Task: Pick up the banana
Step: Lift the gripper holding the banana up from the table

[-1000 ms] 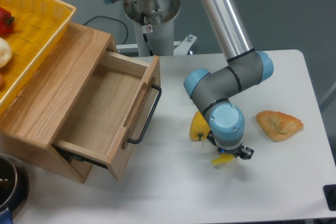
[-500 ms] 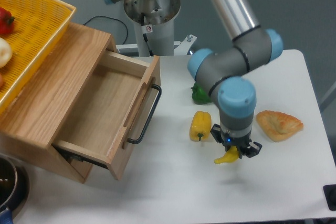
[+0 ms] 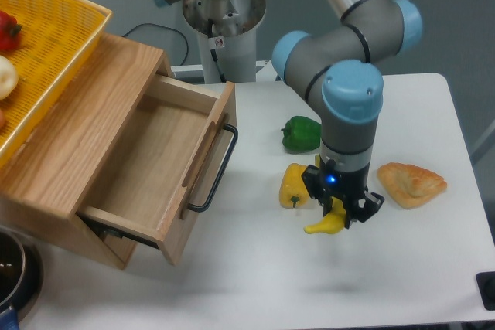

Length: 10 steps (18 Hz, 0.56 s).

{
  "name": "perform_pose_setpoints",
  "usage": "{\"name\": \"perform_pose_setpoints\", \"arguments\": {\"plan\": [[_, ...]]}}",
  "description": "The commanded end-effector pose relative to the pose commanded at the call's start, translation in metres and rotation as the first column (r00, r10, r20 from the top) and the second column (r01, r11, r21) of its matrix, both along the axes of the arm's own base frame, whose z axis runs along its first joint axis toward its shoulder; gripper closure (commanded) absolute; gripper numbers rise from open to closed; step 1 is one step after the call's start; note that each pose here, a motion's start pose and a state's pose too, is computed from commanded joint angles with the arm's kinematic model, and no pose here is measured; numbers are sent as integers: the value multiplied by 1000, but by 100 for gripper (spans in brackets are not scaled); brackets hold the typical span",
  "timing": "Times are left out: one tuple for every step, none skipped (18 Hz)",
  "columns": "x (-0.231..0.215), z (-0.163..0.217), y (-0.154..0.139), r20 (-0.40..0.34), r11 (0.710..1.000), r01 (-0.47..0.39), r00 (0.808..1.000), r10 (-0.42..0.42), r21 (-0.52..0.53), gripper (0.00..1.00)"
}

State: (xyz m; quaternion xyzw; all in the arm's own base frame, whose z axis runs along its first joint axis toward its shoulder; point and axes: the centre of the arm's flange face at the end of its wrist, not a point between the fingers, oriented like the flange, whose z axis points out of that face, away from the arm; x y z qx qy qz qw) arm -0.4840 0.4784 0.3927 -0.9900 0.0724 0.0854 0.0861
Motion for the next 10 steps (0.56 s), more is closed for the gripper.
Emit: {"name": "perform_pose_setpoints", "arguments": {"plan": [[1, 2, -1, 8, 1000, 24, 1000, -23, -13, 75], [3, 6, -2, 19, 999, 41, 999, -41, -26, 75], [2, 9, -3, 29, 998, 48, 999, -47, -35, 75], [1, 12, -3, 30, 998, 47, 998, -46, -38, 75], [0, 15, -3, 25, 998, 47, 999, -46, -35, 75], [-1, 15, -3, 26, 998, 47, 999, -46, -36, 75], [-1, 15, -3, 25, 998, 47, 999, -46, -35, 75], [-2, 16, -3, 24, 998, 46, 999, -45, -33, 75], [-2, 16, -3, 24, 998, 46, 999, -45, -33, 75], [-2, 16, -3, 24, 998, 46, 999, -45, -33, 75]]}}
